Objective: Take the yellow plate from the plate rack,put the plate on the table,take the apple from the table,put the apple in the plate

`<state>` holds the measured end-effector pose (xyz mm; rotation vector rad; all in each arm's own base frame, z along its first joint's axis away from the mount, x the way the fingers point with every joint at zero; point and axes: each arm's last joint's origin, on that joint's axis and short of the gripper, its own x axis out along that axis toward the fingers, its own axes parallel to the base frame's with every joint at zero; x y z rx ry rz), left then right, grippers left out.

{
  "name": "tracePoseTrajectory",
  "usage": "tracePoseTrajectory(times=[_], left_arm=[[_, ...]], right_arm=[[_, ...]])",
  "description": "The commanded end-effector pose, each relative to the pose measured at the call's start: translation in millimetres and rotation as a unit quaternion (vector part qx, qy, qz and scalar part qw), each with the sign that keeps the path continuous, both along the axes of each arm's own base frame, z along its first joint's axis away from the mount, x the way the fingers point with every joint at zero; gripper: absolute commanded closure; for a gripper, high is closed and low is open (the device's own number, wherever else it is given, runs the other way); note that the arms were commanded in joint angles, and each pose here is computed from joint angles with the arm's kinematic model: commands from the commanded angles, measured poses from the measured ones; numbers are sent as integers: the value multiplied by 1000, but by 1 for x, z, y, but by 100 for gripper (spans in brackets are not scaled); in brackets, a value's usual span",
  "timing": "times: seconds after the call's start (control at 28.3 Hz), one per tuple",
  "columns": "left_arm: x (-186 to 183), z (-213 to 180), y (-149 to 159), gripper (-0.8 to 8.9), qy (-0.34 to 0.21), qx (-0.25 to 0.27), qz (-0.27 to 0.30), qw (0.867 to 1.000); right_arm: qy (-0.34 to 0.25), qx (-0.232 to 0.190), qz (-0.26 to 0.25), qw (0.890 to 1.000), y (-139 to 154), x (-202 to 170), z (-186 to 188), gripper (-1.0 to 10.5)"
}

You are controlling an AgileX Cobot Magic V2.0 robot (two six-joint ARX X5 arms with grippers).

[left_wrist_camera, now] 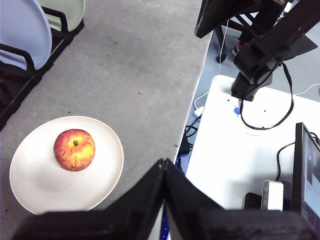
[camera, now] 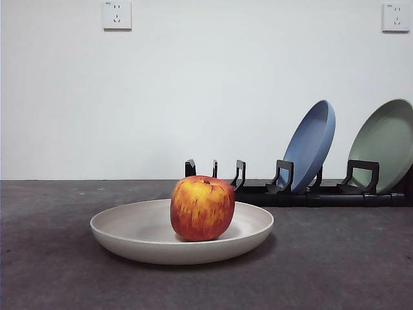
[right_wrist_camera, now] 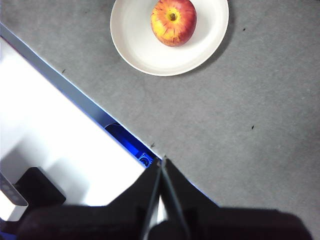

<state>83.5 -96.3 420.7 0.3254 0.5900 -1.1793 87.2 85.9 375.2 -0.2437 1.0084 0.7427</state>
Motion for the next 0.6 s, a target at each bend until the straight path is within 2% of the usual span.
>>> tracePoseTrajectory(times=[0.04, 0.11, 0.28, 0.6], left_arm=[[0, 0, 1, 818, -3, 4, 11, 1000], [1, 0, 1, 818, -6, 7, 17, 1000], [1, 0, 1, 818, -10, 11, 23, 1000], [2, -1, 1, 818, -9, 11, 22, 1000]], right_arm=[[19, -4, -16, 1000, -1, -1, -3, 958], [30, 3, -36, 999, -1, -1, -3, 951], [30, 2, -38, 999, -1, -1, -3, 946], [3, -26, -62, 998, -2, 2, -4, 946]])
